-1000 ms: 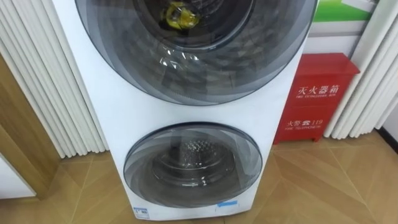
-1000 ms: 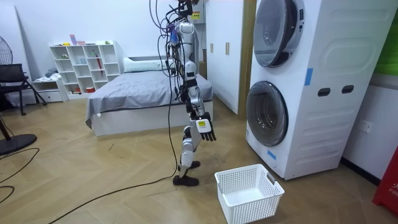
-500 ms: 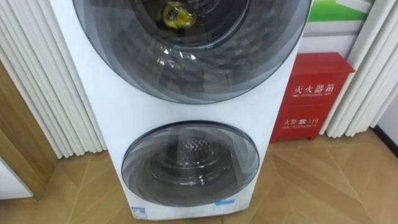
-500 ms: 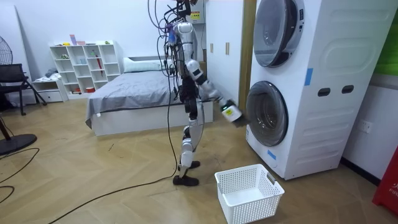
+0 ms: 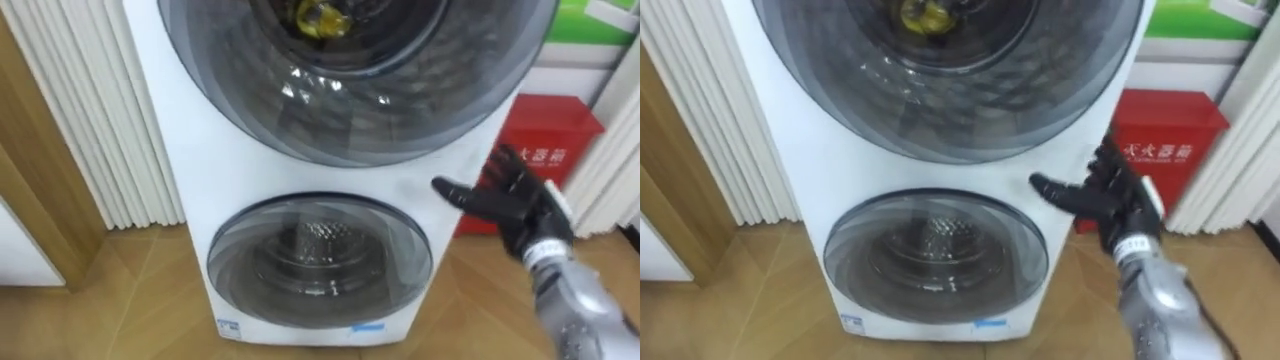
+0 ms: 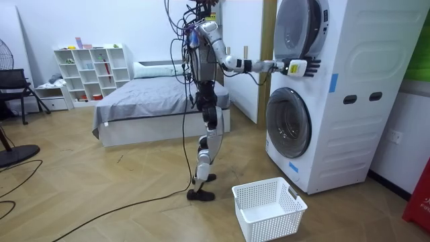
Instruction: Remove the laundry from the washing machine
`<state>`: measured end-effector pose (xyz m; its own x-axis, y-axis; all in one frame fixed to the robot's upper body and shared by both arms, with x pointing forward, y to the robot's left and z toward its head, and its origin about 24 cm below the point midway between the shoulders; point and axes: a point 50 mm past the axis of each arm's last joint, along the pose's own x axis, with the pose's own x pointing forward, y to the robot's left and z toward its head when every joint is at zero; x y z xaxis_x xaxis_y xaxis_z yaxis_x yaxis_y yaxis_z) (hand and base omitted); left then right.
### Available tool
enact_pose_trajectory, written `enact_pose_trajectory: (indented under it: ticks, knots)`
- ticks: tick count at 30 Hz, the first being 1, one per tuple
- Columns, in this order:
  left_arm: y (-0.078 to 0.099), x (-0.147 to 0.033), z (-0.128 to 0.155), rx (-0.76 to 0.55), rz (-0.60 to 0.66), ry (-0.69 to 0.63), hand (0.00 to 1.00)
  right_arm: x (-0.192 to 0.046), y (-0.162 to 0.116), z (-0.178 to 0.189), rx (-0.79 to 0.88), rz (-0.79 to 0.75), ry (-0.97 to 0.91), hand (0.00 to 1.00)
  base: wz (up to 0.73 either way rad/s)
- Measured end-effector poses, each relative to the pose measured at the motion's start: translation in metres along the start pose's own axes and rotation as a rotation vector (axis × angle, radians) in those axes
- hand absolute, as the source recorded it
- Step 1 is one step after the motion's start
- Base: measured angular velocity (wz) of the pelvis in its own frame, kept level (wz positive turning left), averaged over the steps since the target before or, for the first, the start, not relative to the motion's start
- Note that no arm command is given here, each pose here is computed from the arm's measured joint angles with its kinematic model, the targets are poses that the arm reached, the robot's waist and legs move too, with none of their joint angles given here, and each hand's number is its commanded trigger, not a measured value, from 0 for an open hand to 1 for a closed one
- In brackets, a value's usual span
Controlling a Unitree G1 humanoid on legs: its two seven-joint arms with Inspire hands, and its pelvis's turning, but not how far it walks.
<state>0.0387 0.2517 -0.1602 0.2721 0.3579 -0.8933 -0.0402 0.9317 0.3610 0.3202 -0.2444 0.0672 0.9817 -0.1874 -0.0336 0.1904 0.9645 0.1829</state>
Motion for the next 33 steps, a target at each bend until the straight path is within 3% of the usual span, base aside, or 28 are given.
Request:
enact_pose_trajectory:
  ticks: [15,33]
  knots:
    - [0.009,0.0,-0.009,0.063,0.02,0.07,0.0,0.013,0.009,0.051,-0.06,-0.017,-0.166,0.0,-0.02]
    - [0.013,-0.001,-0.014,0.086,0.031,0.096,0.0,0.021,0.02,0.073,-0.094,-0.01,-0.222,0.0,0.02]
